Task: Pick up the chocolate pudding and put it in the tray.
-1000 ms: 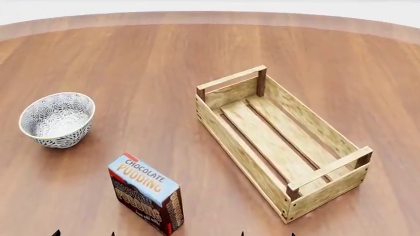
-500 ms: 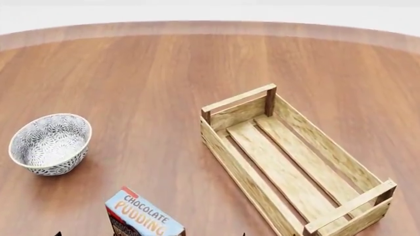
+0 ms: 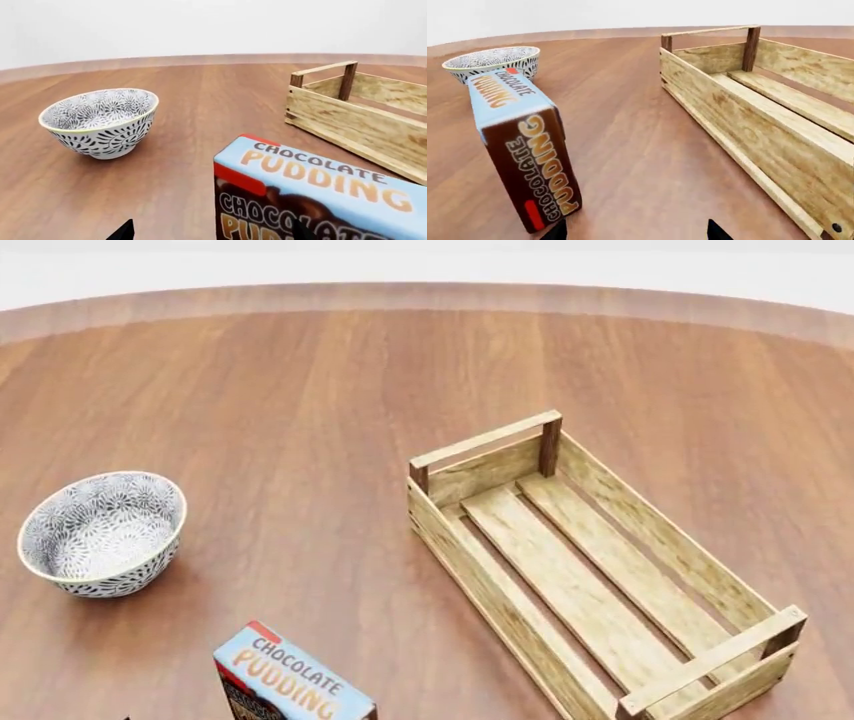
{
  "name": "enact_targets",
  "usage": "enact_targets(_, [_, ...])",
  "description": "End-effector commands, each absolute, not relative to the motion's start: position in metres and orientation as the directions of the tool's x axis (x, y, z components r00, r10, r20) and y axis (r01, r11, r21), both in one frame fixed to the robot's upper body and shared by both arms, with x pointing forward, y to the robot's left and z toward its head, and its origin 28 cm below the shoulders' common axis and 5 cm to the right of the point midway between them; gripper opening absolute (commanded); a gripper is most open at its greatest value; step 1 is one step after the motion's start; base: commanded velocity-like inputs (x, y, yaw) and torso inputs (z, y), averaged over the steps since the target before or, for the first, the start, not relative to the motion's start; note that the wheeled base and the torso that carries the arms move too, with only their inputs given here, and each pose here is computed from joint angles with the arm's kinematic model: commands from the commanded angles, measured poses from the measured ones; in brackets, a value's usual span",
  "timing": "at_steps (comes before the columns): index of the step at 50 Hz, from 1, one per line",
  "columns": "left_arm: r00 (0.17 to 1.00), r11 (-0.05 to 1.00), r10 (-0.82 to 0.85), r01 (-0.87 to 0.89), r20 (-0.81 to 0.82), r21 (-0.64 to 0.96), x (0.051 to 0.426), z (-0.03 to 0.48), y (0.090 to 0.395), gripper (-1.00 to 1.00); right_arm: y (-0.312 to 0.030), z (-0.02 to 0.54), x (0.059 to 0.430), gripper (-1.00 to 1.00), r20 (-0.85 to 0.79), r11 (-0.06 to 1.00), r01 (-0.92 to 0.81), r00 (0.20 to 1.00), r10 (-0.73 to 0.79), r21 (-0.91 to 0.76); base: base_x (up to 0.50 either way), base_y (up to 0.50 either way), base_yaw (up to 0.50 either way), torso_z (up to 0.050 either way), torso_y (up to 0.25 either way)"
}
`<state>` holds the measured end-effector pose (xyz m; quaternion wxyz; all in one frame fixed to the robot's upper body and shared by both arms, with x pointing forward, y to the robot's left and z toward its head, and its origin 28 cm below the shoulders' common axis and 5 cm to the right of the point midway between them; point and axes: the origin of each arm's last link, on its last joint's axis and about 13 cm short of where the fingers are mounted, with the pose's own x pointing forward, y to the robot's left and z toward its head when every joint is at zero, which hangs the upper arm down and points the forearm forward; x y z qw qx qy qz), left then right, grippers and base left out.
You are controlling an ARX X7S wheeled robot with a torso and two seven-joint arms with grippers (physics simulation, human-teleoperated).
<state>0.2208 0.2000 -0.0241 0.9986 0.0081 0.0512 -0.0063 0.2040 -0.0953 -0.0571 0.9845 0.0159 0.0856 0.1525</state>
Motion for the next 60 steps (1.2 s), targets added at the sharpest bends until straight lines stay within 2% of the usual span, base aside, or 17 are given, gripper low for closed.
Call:
enact_targets(1, [0.994, 1.0, -0.015, 0.017, -0.109, 0.016, 0.219, -0.028, 0.199, 1.0, -0.094, -0.075, 0.189, 1.0, -0.201, 0.893, -0.445, 0.871, 0.448, 0.062, 0.0, 0.0, 0.0, 0.0, 0.0])
enact_targets(11, [0.994, 1.0, -0.016, 0.018, -0.11, 0.017, 0.219, -0.028, 0.199, 1.0, -0.092, -0.076, 0.19, 1.0, -0.207, 0.888, -0.457, 0.864, 0.458, 0.058, 0.0, 0.0, 0.0, 0.0, 0.0])
enact_targets(31, [0.994, 1.0, -0.018, 0.02, -0.111, 0.024, 0.221, -0.026, 0.199, 1.0, -0.08, -0.073, 0.215, 1.0, -0.183, 0.879, -0.472, 0.861, 0.475, 0.062, 0.0, 0.0, 0.0, 0.0, 0.0])
enact_targets(60, [0.999, 1.0, 0.0, 0.001, -0.051, 0.014, 0.221, -0.002, 0.204, 1.0, -0.072, -0.076, 0.234, 1.0, -0.19, 0.876, -0.48, 0.857, 0.479, 0.046, 0.0, 0.0, 0.0, 0.0, 0.0])
